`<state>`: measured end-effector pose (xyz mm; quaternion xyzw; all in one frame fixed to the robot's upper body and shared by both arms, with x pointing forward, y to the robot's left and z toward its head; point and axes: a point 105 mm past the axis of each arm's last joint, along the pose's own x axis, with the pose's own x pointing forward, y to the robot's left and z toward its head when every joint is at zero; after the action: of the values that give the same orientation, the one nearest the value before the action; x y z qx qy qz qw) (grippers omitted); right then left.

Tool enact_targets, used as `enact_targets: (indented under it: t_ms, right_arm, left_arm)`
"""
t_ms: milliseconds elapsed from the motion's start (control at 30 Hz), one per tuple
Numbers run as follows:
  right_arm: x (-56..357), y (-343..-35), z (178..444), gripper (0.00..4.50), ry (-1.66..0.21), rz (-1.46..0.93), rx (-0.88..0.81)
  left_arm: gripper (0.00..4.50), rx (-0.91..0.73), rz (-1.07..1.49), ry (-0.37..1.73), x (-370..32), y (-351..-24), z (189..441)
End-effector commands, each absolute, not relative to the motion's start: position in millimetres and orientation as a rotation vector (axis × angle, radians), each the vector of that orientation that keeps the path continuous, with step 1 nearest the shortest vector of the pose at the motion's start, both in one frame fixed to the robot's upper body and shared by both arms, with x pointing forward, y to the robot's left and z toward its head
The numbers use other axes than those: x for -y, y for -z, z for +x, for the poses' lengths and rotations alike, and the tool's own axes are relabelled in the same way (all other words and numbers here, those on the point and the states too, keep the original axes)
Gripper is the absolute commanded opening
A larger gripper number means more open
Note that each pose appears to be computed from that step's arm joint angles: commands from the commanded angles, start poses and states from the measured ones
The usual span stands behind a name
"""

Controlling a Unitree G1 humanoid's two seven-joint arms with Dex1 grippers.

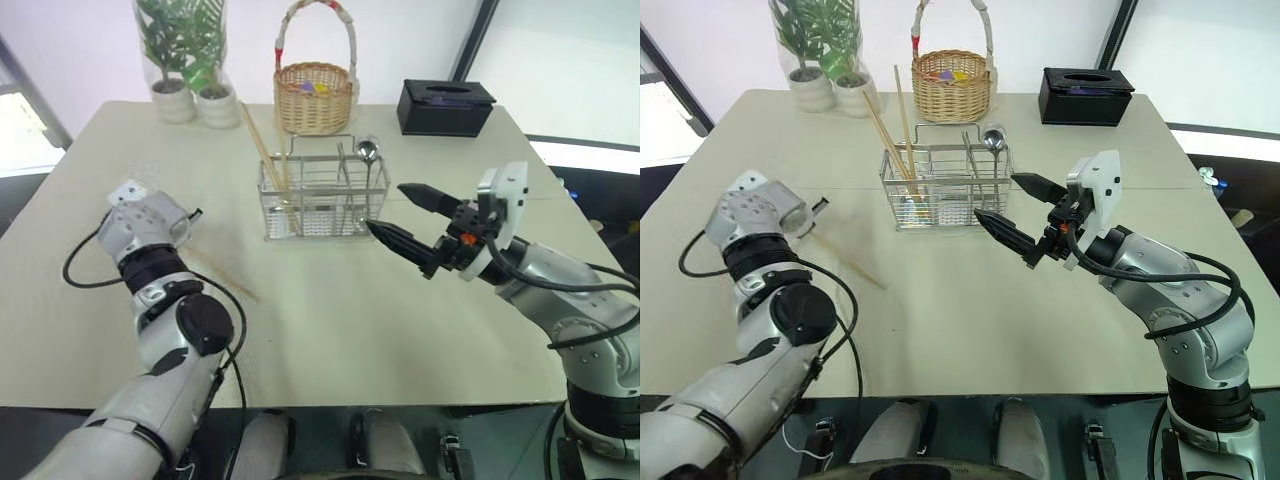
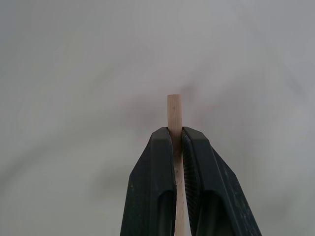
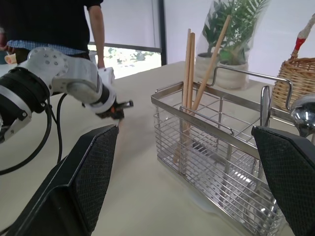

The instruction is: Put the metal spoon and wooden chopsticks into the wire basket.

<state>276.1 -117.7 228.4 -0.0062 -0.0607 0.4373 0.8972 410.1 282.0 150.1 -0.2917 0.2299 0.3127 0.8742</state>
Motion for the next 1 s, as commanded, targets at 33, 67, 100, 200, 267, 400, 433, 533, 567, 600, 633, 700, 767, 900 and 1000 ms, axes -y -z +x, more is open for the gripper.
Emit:
enact_targets:
  t_ms: [33,67,100,200,267,400,433,533,567,600,633,700,767,900,1000]
  right_arm:
    - [116,-242,273,4.50,-0.926,-0.035,0.178]
    - [117,-243,273,4.50,-0.926,-0.037,0.179]
    - [117,-243,273,4.50,-0.926,-0.039,0.179]
    - [119,-244,274,4.50,-0.922,-0.042,0.177]
    - [119,-243,273,4.50,-0.921,-0.044,0.174]
    - [118,-242,273,4.50,-0.918,-0.043,0.171]
    - [118,-241,273,4.50,-0.915,-0.041,0.171]
    - [119,-241,272,4.50,-0.905,-0.038,0.173]
    - [119,-240,272,4.50,-0.902,-0.038,0.173]
    - [119,-240,271,4.50,-0.899,-0.038,0.173]
    - [120,-240,271,4.50,-0.894,-0.039,0.174]
    - [120,-240,271,4.50,-0.886,-0.039,0.177]
    - [121,-240,271,4.50,-0.878,-0.036,0.181]
    - [122,-239,269,4.50,-0.863,-0.032,0.183]
    - [123,-238,269,4.50,-0.848,-0.029,0.186]
  left_arm:
    - [0.06,-0.115,-0.517,-0.503,-298,-230,429]
    - [0.06,-0.016,-0.480,-0.450,-300,-253,431]
    - [0.06,0.074,-0.447,-0.394,-299,-274,432]
    - [0.06,0.317,-0.452,-0.171,-280,-336,427]
    - [0.06,0.422,-0.461,-0.084,-273,-368,421]
    - [0.06,0.558,-0.473,0.027,-263,-414,408]
    - [0.06,0.594,-0.471,0.075,-256,-429,403]
    - [0.06,0.657,-0.442,0.211,-228,-460,391]
    - [0.06,0.660,-0.425,0.257,-215,-464,389]
    - [0.06,0.654,-0.399,0.294,-202,-464,389]
    - [0.06,0.641,-0.373,0.320,-191,-462,389]
    - [0.06,0.613,-0.333,0.354,-176,-455,392]
    - [0.06,0.596,-0.290,0.401,-159,-447,392]
    - [0.06,0.550,-0.240,0.470,-132,-427,395]
    - [0.06,0.505,-0.205,0.489,-119,-405,401]
